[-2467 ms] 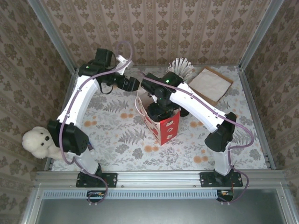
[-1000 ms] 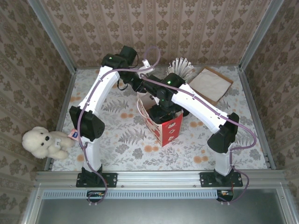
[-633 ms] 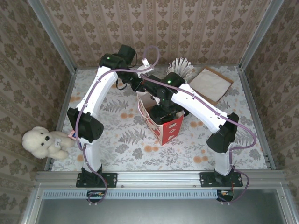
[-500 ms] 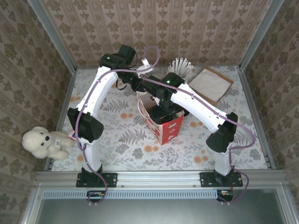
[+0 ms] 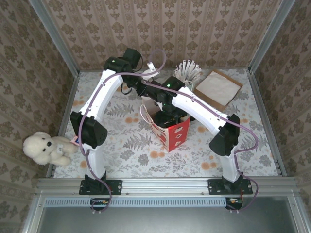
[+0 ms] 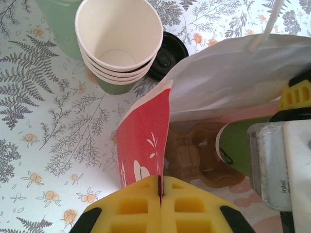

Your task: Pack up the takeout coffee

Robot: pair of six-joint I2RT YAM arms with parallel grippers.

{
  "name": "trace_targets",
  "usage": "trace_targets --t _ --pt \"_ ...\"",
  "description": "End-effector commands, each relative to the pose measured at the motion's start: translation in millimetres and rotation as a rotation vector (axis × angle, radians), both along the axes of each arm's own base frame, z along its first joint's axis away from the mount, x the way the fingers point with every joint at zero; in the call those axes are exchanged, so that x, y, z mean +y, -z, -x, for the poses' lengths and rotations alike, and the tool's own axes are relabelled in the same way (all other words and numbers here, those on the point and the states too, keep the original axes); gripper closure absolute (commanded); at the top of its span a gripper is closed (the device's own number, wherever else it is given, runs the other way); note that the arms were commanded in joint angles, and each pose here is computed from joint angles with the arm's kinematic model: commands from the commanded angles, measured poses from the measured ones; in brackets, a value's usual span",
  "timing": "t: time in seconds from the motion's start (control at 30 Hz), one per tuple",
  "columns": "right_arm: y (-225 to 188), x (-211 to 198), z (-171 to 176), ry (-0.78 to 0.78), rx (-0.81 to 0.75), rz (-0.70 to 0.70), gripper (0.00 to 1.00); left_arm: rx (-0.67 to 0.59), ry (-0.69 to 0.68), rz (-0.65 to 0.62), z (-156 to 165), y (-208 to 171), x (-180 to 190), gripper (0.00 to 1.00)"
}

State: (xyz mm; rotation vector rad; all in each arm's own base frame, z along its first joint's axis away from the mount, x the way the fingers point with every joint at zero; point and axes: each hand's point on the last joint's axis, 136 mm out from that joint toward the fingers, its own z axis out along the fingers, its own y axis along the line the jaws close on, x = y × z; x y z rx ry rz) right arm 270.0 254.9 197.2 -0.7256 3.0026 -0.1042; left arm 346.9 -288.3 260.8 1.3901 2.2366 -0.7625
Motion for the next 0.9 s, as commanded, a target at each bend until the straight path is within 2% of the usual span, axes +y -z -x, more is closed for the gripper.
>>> trace_targets --t 0.0,0.17,0.87 --pt "-23 -30 15 0.031 0.031 0.099 0.29 -0.048 0.02 0.044 10 -21 2 1.0" --pt "-52 -16 8 0.07 -0.06 -0.042 0.29 -0.067 0.024 0.07 10 -27 1 1.0" --pt "-49 -33 25 0.106 -0.011 0.013 0.28 -0.072 0.019 0.091 11 -36 0 1.0"
